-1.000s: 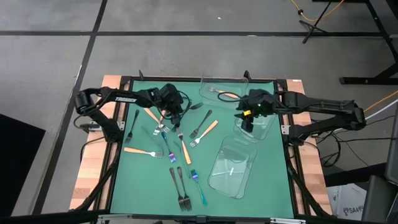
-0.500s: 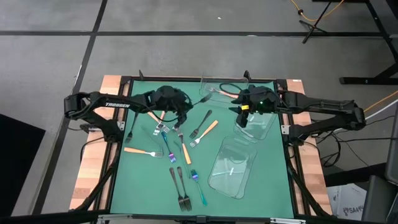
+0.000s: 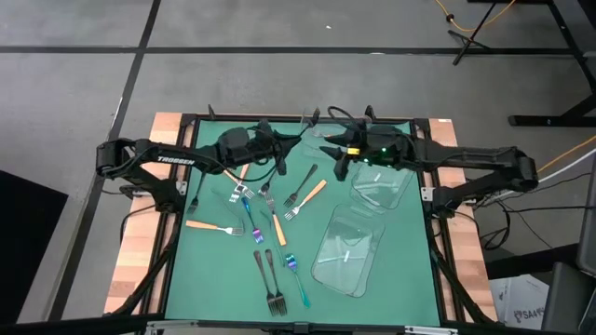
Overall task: Sort silverware by color (type)
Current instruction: Put the black fork into the center transparent bin
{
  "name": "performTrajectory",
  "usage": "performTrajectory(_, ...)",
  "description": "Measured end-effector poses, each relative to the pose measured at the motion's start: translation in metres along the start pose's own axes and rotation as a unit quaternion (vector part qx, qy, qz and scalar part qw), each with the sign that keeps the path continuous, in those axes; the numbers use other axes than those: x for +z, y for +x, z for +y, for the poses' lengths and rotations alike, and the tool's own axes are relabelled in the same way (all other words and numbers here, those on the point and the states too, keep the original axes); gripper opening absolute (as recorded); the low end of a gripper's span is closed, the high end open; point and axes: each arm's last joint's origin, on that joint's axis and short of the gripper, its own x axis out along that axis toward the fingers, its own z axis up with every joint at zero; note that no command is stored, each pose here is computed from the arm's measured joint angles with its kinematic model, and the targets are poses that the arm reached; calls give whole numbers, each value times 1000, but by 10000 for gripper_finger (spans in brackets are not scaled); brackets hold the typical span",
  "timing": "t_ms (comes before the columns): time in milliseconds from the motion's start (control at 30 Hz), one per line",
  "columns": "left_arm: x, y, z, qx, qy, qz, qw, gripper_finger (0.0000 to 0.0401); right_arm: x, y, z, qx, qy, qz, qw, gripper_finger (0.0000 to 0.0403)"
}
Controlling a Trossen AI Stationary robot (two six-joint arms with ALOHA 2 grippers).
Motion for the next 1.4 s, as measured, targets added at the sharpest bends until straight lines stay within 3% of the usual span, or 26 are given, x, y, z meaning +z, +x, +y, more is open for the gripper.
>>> performTrajectory(400,5,-3,-16,-23,-4,-32,999,13,1,42,10,9,7,-89,996,136)
performTrajectory(1033,3,-5,-29,-47,-5,-28,998,13,0,50,10,-11,12,-105,994,133)
performTrajectory(1400,3,-5,-29,-47,-2,-28,999,15,0,50,11,9,13,-103,995,32)
